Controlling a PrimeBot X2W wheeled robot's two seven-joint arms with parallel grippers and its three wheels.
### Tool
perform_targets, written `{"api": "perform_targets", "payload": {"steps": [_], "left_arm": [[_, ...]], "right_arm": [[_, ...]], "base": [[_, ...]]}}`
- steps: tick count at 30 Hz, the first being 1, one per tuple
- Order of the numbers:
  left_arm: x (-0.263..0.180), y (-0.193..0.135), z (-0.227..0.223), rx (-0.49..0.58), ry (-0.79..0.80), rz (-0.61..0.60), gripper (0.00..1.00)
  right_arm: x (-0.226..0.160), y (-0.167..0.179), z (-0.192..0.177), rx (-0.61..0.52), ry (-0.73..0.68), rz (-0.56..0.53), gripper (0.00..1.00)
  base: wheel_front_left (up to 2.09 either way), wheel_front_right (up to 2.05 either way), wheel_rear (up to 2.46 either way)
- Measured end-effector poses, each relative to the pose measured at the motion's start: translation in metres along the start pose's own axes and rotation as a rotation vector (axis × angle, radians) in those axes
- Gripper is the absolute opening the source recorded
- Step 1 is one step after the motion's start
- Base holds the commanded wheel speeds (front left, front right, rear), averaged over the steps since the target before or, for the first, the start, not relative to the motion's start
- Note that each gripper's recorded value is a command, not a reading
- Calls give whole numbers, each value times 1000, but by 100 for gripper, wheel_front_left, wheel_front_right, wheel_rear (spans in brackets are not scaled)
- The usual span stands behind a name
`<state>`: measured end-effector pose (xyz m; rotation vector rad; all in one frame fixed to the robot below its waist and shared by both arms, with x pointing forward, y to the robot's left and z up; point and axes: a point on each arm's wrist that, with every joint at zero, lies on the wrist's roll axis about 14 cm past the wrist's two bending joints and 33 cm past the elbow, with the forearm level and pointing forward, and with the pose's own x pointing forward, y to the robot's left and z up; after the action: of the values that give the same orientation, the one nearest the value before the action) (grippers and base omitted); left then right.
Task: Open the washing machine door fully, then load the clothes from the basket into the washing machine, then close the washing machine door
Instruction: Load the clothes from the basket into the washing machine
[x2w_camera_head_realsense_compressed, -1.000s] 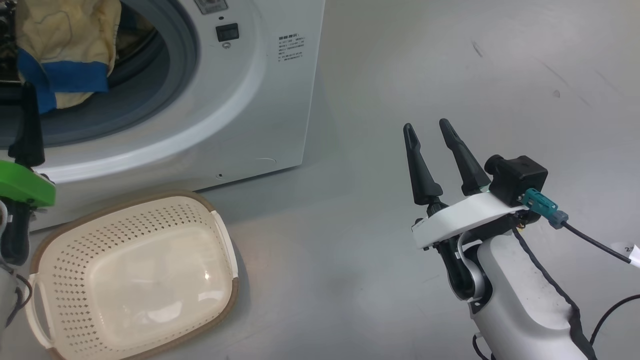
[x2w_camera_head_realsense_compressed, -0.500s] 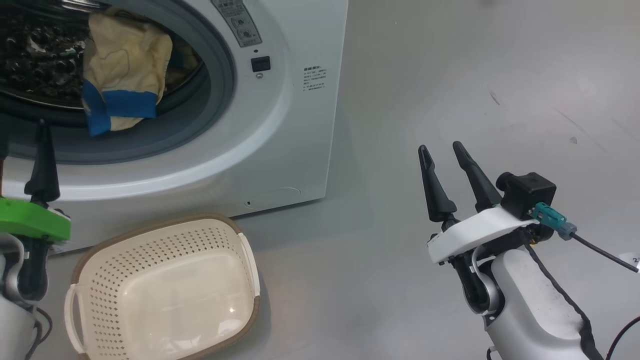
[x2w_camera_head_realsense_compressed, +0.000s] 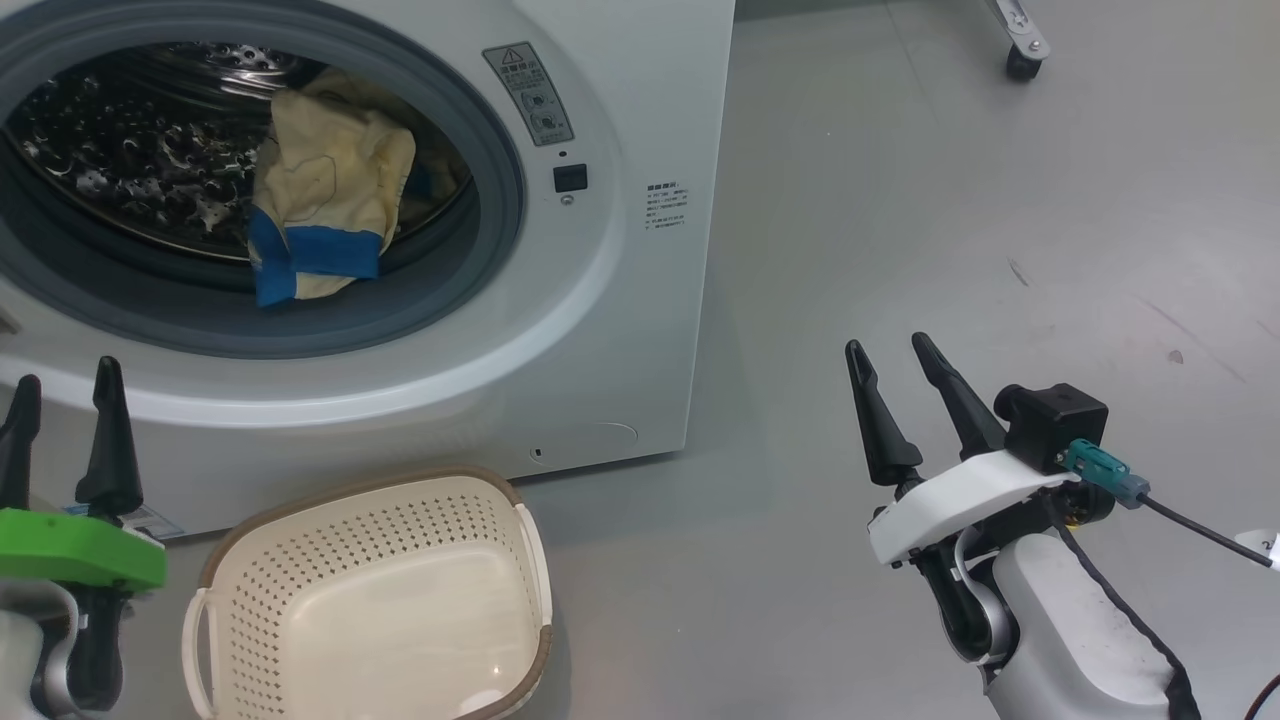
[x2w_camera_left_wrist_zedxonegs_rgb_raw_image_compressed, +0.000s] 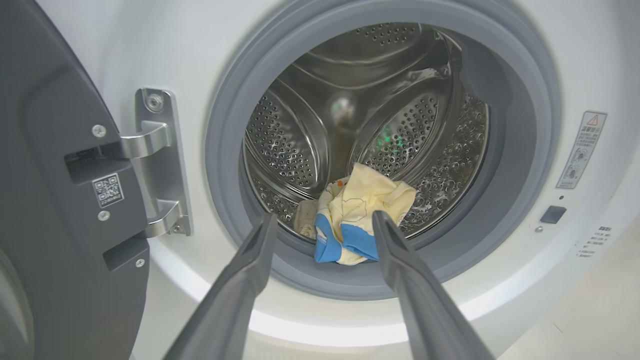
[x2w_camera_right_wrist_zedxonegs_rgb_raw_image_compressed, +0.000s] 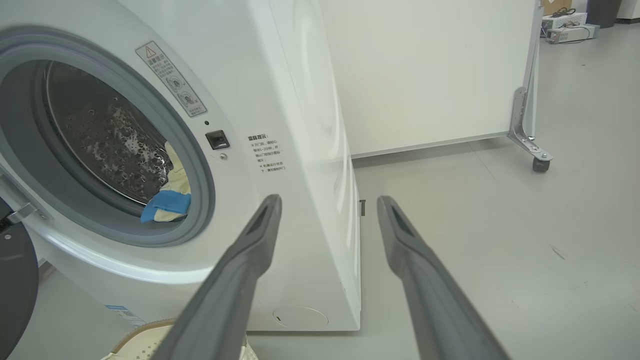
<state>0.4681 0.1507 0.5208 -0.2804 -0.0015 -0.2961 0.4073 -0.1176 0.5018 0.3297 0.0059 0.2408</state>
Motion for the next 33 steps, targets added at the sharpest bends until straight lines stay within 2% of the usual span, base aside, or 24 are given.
{"api": "perform_targets", "payload": {"steps": [22, 33], "left_arm": [[-71, 25, 17, 47, -66, 148, 100], [-89, 29, 15, 11, -78, 192, 100]], "right_arm": [[-2, 20, 0, -2, 6, 74, 100], [-2, 21, 0, -6, 7, 80, 100]], "base": [[0, 0, 0], [0, 0, 0]]}}
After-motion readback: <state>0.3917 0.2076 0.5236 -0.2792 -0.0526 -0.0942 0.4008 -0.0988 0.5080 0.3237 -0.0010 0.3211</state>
